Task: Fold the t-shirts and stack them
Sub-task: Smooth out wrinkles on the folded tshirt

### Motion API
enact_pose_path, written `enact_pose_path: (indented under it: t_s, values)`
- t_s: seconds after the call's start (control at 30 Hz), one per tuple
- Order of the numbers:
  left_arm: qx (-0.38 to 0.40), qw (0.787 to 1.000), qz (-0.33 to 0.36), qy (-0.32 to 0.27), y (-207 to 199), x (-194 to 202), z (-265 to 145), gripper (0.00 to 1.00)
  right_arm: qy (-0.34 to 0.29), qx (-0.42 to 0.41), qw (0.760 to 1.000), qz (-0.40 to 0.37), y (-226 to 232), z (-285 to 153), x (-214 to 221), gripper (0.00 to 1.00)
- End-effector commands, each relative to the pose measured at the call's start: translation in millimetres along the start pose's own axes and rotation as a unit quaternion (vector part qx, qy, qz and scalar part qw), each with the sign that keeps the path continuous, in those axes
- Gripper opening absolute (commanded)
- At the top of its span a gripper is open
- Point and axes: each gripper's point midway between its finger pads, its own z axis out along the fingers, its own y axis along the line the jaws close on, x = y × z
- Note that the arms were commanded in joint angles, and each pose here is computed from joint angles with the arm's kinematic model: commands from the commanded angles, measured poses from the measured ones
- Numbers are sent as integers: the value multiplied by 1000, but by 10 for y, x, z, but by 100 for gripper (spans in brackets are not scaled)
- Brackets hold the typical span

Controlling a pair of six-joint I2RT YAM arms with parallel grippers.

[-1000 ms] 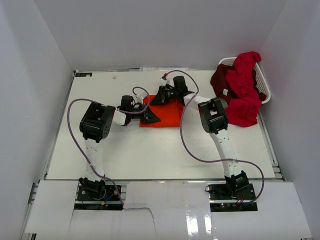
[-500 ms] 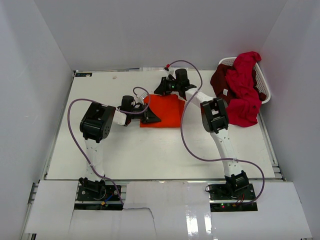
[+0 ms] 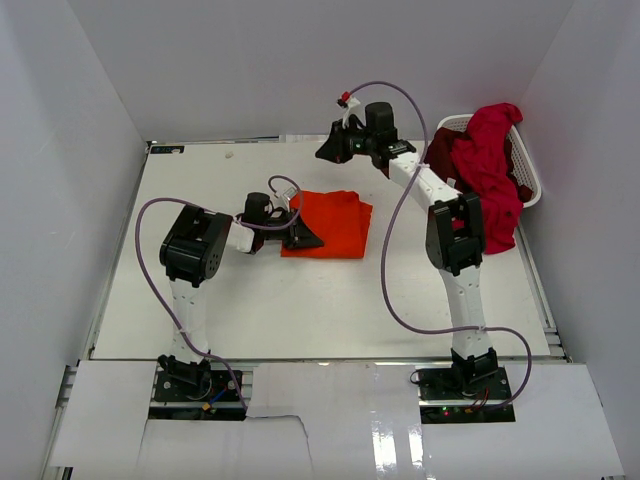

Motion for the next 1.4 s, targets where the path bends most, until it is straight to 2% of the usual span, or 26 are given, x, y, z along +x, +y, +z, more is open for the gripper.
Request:
enact_pose_path:
  t_s: [0.0, 0.23, 0.67, 0.97, 1.37]
  values:
    - [-59, 997, -34, 28, 280, 353, 9, 8, 36, -29, 998, 38, 241, -178, 41, 10]
    - [-59, 997, -31, 26, 256, 342, -3, 8, 108, -46, 982, 145, 374, -378, 728, 8]
    - [-57, 998, -29, 27, 252, 324, 9, 8, 142, -93, 958, 231, 507, -661, 1209, 8]
    - [-57, 998, -28, 28, 261, 324, 15, 8, 130, -62, 954, 262, 103, -708, 1573, 8]
    - [-58, 997, -28, 30, 264, 331, 11, 8, 88, -27, 953, 287, -575, -606, 1515, 8]
